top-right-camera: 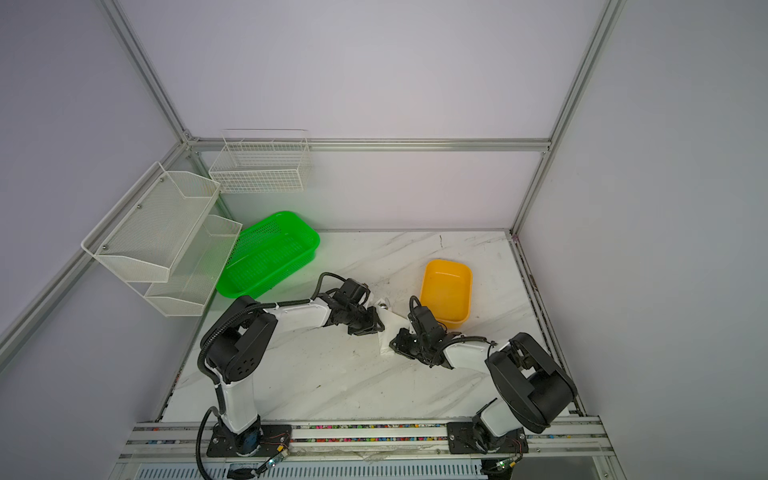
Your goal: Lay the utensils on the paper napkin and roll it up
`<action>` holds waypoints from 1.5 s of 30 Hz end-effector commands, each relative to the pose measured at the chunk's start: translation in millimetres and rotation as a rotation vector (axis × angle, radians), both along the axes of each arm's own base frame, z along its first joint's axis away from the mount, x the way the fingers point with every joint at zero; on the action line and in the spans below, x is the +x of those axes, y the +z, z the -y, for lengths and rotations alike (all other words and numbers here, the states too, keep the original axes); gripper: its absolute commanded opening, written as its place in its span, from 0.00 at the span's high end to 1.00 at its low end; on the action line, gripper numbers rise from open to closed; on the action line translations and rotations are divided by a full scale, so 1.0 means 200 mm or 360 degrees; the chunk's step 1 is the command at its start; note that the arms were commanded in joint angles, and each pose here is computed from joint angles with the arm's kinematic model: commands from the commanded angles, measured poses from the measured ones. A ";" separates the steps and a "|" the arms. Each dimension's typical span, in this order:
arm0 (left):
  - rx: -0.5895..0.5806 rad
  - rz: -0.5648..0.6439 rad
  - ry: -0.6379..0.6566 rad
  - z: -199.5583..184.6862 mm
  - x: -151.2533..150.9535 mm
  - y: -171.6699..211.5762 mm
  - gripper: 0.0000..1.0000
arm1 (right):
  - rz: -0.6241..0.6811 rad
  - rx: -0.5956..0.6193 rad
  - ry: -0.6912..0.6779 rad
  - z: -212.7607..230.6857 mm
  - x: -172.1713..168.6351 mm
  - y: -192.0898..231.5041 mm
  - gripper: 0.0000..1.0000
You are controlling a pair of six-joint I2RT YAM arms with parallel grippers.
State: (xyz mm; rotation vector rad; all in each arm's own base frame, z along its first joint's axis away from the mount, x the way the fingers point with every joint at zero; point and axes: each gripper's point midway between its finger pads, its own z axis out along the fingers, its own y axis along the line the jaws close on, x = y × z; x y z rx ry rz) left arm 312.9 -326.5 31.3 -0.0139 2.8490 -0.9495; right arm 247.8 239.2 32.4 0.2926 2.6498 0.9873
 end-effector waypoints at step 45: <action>0.0014 0.0003 -0.0095 0.08 0.01 0.02 0.52 | -0.0136 0.0132 -0.0139 0.08 -0.09 -0.09 0.84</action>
